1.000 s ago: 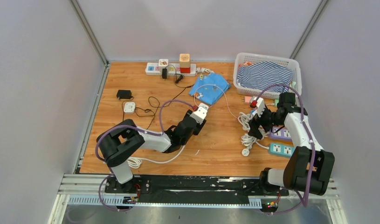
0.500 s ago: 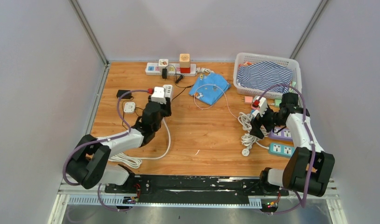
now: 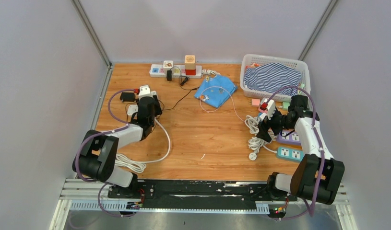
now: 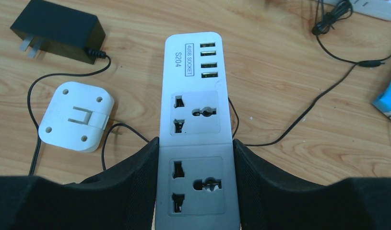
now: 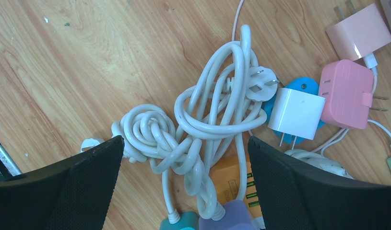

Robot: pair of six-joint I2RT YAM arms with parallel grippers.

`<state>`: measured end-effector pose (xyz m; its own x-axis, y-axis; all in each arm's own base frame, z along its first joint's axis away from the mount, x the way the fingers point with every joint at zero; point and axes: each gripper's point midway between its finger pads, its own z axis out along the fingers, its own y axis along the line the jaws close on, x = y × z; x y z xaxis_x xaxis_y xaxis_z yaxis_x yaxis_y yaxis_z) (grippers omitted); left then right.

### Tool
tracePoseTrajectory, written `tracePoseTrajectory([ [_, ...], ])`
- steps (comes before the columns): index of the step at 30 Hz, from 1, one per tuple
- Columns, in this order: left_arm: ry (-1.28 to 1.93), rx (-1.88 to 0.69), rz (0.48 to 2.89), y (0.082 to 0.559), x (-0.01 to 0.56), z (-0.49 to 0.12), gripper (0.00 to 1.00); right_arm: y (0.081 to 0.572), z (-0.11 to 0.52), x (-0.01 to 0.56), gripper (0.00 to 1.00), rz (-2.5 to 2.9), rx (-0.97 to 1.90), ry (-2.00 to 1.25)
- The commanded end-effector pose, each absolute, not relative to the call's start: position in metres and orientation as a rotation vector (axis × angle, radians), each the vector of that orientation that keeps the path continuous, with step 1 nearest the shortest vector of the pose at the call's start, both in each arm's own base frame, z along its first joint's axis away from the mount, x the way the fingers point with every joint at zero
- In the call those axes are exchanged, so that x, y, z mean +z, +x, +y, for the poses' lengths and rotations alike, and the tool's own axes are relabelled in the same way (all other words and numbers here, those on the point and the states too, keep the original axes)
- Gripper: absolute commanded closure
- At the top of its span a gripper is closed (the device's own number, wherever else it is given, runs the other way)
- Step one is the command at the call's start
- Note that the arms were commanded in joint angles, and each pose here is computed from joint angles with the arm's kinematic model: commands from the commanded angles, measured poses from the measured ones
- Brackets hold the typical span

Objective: Pull the plug off the socket
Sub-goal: Move the socket to the center of the board.

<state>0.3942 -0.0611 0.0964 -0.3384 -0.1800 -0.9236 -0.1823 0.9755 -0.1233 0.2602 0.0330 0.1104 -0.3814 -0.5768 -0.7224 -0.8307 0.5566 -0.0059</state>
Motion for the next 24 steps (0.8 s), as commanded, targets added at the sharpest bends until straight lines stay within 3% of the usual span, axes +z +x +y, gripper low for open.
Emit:
tracePoseTrajectory([
  [1,-0.378,0.036,1.873,0.407,0.107,-0.047,1.00,0.255,0.036,0.114,0.00,2.074,0.495,-1.124],
  [24,-0.492,0.021,1.875,0.502,0.117,-0.039,1.00,0.254,0.040,0.118,0.00,2.039,0.504,-1.135],
])
